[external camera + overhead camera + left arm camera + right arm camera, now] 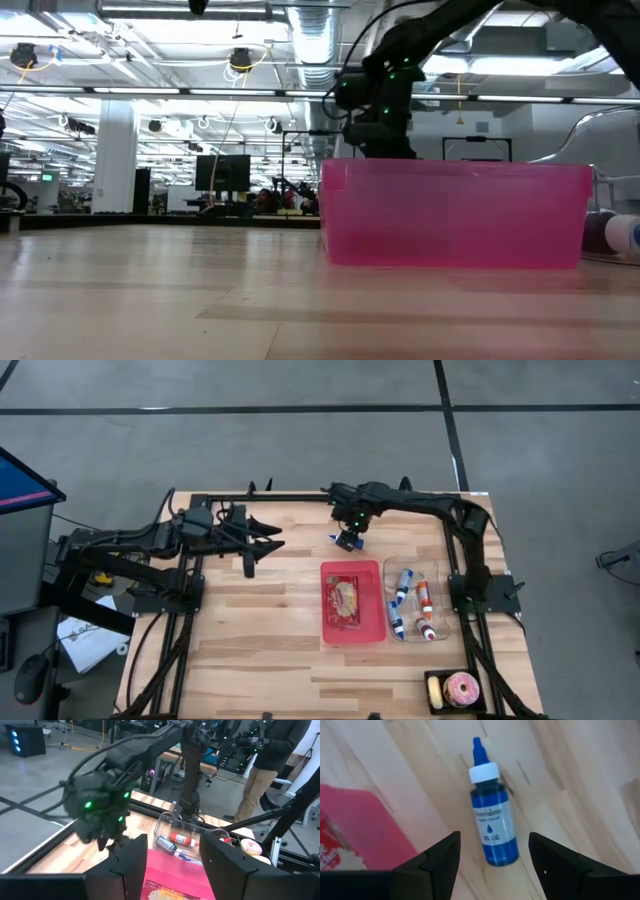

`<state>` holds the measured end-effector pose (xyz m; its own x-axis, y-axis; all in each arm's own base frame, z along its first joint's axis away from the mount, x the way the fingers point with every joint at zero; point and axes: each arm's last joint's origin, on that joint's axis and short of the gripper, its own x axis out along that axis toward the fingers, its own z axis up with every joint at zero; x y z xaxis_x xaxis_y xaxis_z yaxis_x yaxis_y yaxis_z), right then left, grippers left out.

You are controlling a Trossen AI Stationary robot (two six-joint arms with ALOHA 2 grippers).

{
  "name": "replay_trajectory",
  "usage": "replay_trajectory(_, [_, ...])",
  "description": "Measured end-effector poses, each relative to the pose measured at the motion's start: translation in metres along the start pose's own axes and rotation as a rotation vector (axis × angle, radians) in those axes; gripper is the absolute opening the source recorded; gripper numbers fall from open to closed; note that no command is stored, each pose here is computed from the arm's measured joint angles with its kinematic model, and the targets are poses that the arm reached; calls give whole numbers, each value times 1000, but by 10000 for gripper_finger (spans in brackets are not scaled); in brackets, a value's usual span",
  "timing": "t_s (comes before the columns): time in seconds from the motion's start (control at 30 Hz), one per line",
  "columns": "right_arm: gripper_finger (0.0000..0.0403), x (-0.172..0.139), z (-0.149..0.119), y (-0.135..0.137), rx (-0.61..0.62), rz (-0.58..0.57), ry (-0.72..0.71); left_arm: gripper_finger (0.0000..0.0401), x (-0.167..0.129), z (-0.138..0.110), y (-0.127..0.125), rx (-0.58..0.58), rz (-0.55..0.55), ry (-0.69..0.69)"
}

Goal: Pick & Place Food Item
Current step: Put the blue food coloring bottle into the transparent bin

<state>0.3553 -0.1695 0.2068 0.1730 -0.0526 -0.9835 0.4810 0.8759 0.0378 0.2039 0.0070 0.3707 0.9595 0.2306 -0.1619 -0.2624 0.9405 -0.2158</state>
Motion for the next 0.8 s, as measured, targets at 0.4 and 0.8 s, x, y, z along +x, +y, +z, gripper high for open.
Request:
replay_trajectory(0.4, [226,45,5,15,-26,-89,84,176,-1,-1,-6,-7,-24,4])
replay_trajectory(0.8, [226,45,12,0,38,-101,25,176,-2,0,-9,-14,-42,-14])
